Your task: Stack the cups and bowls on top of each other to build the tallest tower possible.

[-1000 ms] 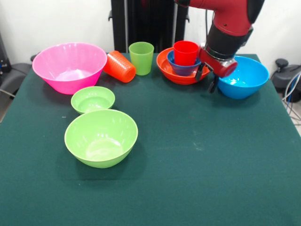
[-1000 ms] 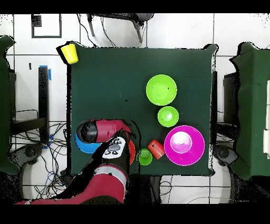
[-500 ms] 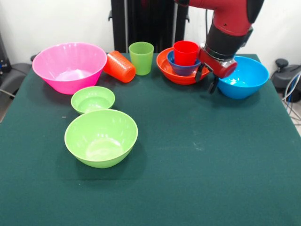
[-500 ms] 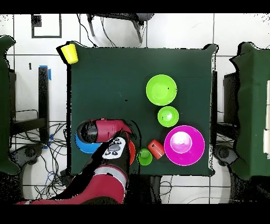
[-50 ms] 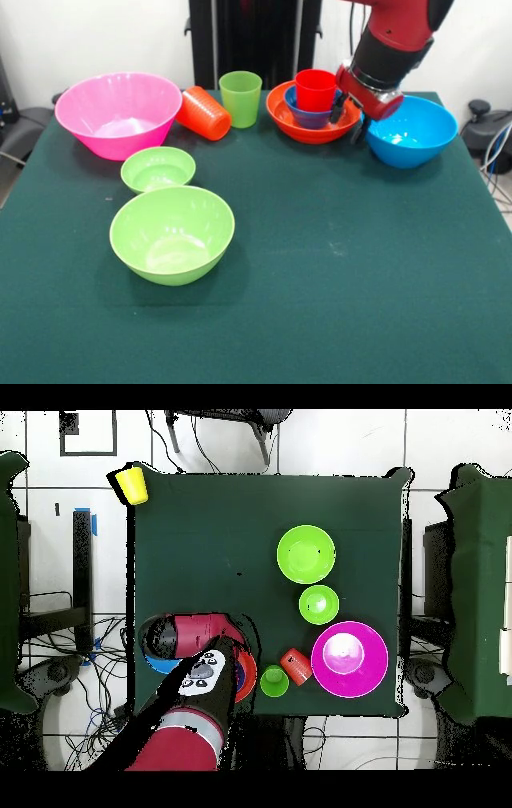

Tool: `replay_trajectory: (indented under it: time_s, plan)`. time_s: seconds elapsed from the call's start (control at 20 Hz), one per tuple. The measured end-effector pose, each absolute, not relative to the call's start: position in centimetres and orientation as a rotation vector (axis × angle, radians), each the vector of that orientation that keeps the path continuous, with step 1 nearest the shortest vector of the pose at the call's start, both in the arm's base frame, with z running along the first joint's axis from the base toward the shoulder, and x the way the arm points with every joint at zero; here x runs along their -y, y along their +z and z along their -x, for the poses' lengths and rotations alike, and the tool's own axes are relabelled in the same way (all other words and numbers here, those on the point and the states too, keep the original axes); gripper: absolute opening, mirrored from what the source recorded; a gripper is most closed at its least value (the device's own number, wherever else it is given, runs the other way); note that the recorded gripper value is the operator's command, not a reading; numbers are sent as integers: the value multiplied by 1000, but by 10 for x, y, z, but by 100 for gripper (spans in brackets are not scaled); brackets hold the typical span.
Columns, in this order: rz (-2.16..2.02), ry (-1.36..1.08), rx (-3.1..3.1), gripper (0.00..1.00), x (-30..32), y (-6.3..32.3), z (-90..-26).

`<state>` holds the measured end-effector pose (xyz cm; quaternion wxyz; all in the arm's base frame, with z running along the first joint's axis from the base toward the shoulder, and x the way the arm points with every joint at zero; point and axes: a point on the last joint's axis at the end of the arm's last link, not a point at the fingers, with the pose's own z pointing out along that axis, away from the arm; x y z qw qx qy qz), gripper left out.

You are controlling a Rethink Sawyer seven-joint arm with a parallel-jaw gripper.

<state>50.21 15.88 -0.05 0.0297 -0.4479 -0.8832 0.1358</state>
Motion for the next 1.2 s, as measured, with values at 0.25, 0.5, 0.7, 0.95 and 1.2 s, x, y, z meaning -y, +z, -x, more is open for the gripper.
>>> replay_trajectory:
  time_s: [0.25,0.5,0.7,0.95,1.2]
  plan:
    - [1380,439,2696,100,-159,0,-500]
    - [1379,452,2681,100,-156,-7,-496]
    - [1376,470,2660,100,-151,-17,-490]
    - [1368,490,2638,100,-147,-28,-483]
    - [1372,509,2609,100,-139,-38,-476]
